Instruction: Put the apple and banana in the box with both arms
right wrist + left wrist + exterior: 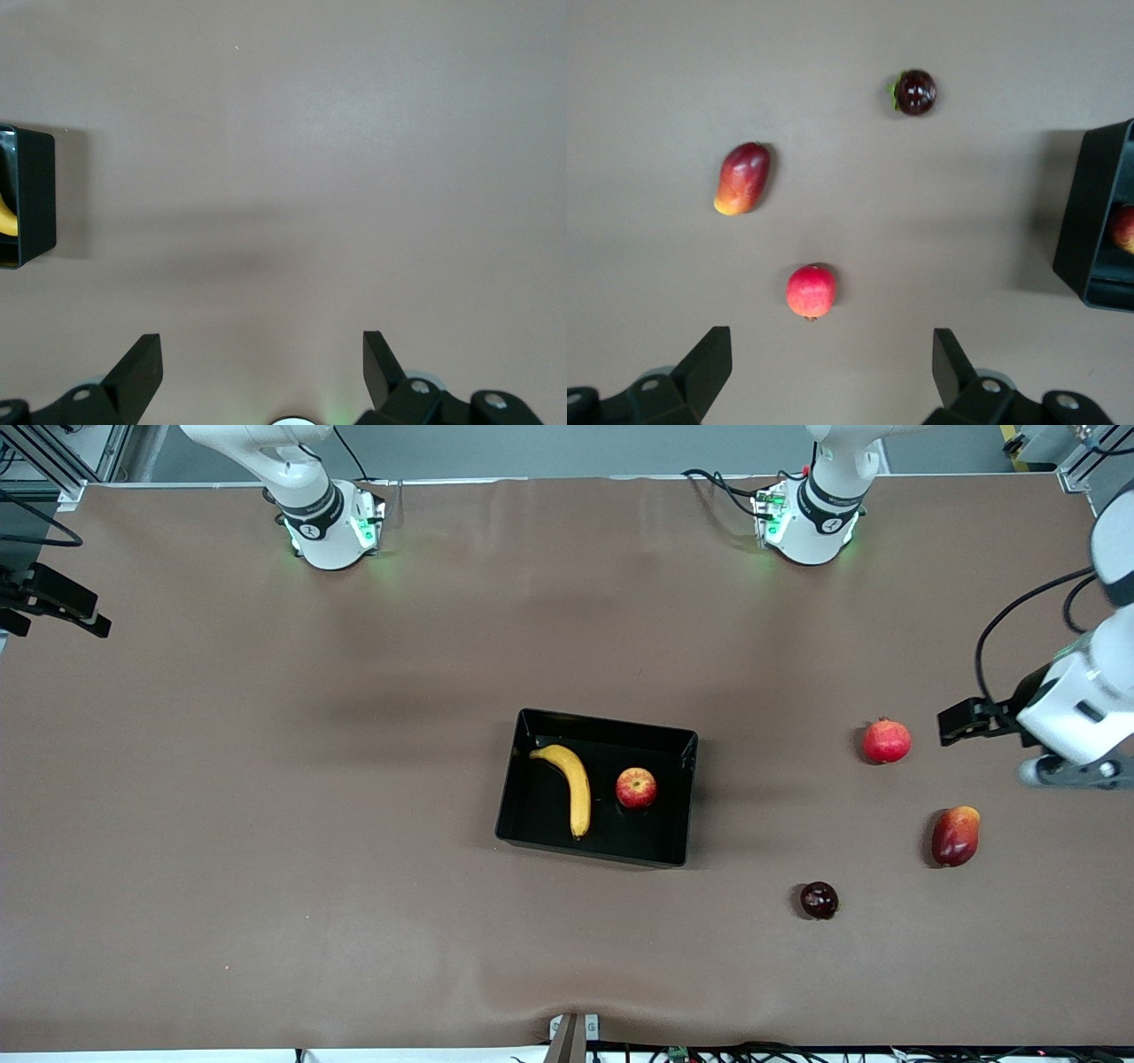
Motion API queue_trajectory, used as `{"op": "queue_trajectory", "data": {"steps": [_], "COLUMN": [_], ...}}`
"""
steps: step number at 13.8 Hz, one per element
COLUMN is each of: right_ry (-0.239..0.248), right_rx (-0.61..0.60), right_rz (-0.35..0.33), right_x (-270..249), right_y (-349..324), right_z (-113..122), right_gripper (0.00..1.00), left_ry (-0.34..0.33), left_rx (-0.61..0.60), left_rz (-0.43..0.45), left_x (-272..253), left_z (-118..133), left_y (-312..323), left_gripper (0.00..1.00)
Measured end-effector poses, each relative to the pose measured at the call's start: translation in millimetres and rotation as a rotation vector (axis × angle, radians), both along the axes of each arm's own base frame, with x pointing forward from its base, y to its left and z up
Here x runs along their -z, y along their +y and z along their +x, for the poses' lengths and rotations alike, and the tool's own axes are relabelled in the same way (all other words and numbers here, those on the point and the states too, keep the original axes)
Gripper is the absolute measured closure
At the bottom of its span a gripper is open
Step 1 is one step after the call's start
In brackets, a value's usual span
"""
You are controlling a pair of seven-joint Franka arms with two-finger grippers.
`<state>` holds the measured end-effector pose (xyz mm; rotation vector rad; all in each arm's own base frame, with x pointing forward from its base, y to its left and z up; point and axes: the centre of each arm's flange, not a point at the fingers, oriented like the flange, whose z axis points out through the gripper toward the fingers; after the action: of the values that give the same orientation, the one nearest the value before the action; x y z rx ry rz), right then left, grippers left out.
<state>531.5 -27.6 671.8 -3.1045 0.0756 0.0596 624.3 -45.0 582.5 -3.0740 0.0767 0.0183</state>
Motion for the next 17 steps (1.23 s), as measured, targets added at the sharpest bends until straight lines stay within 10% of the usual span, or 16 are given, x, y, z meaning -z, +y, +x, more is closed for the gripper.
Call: {"op": "queue_trajectory", "data": {"steps": [17], "right_ry": [0.0], "right_rx": [0.001], "right_rz": [0.0], "right_x": [0], "right_y": [0], "right_z": [0], "right_gripper": [0.0], "left_ry": [-0.029], "left_rx": [-0.003], "left_rz": [0.01], "left_x": [-41], "left_z": [-25], "left_y": [-3], "left_gripper": [0.0]}}
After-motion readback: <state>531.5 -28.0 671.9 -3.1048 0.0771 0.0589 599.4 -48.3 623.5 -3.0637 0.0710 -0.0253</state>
